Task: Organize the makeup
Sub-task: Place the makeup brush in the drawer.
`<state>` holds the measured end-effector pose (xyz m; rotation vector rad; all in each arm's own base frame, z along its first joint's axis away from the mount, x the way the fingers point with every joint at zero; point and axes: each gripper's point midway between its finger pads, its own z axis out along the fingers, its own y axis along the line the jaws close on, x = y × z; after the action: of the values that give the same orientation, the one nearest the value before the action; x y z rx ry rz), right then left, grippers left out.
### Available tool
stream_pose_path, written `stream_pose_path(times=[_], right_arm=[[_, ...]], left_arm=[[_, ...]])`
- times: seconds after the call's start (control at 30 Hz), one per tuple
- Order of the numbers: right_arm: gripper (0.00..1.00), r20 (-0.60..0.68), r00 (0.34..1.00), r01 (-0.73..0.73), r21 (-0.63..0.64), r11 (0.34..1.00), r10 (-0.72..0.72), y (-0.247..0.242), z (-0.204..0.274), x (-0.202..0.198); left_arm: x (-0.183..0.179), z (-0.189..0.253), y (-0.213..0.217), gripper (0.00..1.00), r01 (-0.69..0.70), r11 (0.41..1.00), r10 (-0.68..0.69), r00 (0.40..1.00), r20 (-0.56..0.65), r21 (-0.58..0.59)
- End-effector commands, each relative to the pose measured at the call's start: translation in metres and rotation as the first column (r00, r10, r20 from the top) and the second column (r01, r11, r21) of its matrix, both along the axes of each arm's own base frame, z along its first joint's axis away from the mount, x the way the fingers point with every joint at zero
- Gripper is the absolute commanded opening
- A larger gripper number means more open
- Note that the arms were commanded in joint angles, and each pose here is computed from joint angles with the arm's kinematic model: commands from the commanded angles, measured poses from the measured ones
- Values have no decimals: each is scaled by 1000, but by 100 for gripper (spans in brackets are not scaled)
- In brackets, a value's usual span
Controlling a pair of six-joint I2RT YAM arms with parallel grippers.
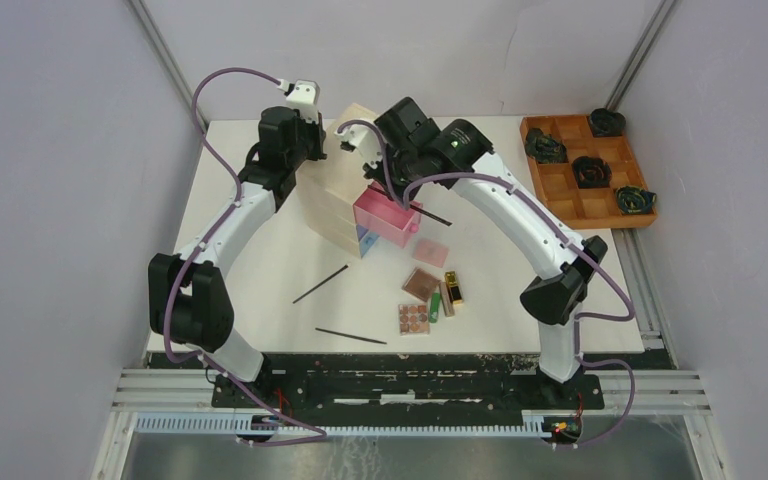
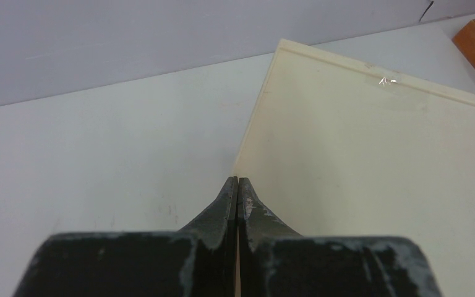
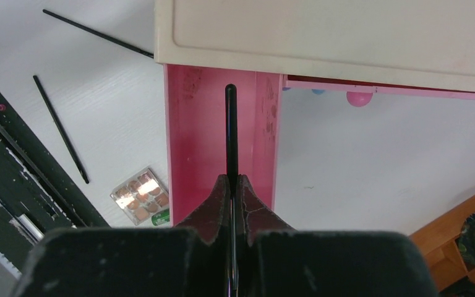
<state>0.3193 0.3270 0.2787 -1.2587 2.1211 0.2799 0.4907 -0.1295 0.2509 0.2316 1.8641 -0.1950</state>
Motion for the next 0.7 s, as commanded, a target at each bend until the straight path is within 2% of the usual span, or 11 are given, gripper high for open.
stream_pose_path(times=[0.0,0.33,0.67], right_arm=[[1,23,1000,-13,-18,1000,13,-10,17,-1],[1,-36,999,-42,-94,995,39,-14,0,-4],[1,-77,996,-48,-95,994,40,-6,-11,-3]], left_arm=[[-54,-136,30,3,-46,993,91,889,-449,111],[-53,-134,30,3,-48,994,89,891,-445,103],[-53,-130,30,3,-46,995,82,896,-437,93]])
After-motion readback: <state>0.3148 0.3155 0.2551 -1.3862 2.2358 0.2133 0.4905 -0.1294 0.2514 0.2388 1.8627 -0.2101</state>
